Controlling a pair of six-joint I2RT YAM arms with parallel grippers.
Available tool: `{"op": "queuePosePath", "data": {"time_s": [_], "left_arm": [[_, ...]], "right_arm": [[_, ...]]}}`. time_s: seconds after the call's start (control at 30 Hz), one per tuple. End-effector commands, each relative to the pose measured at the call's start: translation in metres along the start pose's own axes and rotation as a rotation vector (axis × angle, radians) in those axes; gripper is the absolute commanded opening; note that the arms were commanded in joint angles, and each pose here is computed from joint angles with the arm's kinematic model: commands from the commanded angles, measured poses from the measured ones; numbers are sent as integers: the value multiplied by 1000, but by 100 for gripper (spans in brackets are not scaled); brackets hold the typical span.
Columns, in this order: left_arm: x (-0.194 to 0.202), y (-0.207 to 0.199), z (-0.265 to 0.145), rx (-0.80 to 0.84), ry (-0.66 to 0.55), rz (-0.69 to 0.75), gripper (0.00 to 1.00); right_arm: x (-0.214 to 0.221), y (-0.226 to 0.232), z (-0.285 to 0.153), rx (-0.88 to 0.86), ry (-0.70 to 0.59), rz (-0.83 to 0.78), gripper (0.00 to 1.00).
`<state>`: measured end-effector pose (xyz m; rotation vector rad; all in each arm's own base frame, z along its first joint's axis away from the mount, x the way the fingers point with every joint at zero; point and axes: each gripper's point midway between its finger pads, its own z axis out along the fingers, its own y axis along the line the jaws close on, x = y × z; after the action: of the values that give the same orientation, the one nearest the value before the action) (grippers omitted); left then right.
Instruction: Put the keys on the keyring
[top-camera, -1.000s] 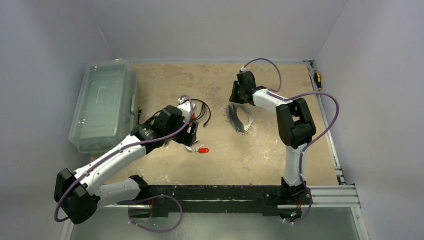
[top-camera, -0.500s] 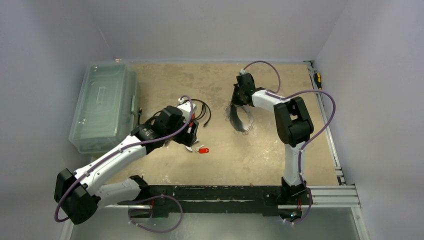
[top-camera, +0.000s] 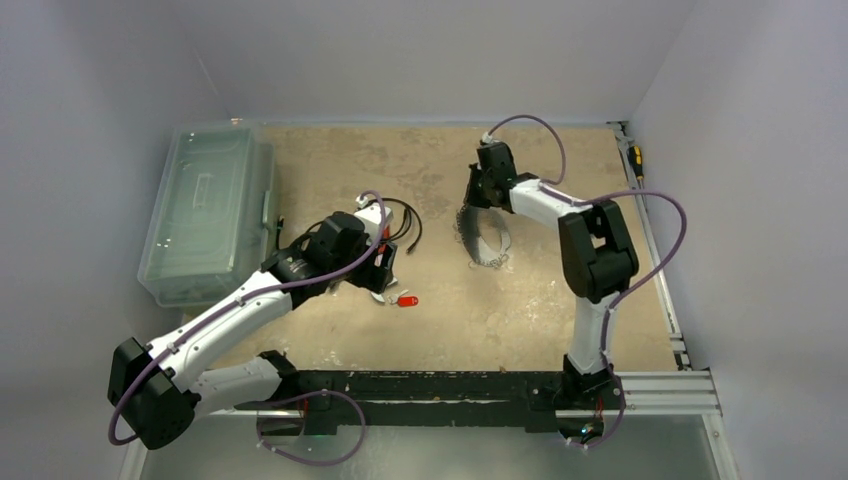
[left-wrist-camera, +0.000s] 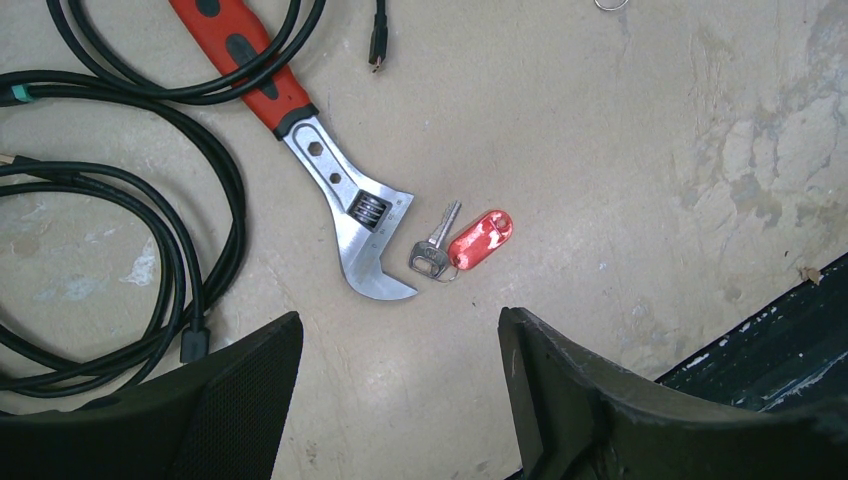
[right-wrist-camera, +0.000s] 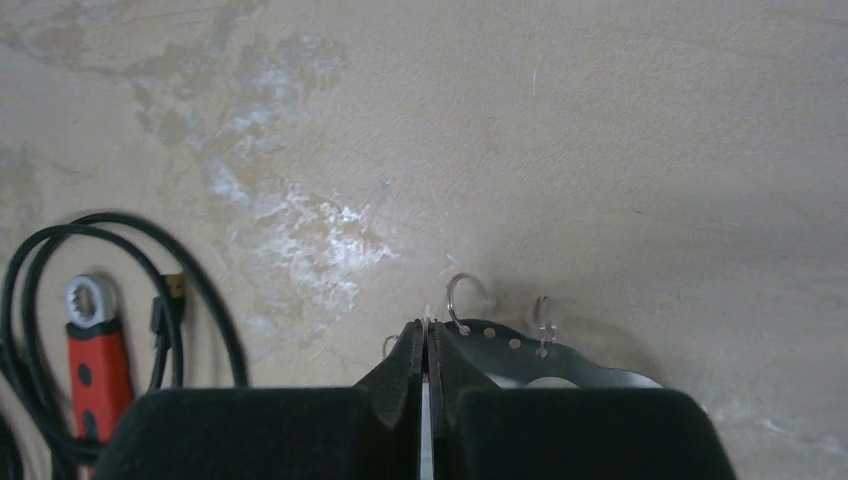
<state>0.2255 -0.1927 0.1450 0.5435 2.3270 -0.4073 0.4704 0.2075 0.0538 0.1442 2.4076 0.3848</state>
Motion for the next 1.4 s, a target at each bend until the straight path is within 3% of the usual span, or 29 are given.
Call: {"op": "queuePosePath", "data": {"time_s": [0.0, 0.33, 0.5, 0.77, 1.1, 1.37], "left_arm": [[-11, 0, -4, 3, -55, 16, 71], [-11, 1, -3, -3, -52, 14, 70], [-21, -5, -12, 32, -113, 13, 70], [-49, -5, -43, 47, -329, 4, 70], [-70, -46, -89, 318, -602, 74, 66], [-97, -92, -145, 570, -832, 290, 60]], "right_arm": [[-35, 22, -51, -87, -112, -57, 0], [-21, 76, -130, -302, -202, -254, 0], [-6, 110, -172, -491, -244, -349, 0], [16, 137, -247, -801, -352, -466, 0], [64, 151, -334, -1216, -480, -690, 0], [84, 149, -370, -1374, -551, -790, 0]]}}
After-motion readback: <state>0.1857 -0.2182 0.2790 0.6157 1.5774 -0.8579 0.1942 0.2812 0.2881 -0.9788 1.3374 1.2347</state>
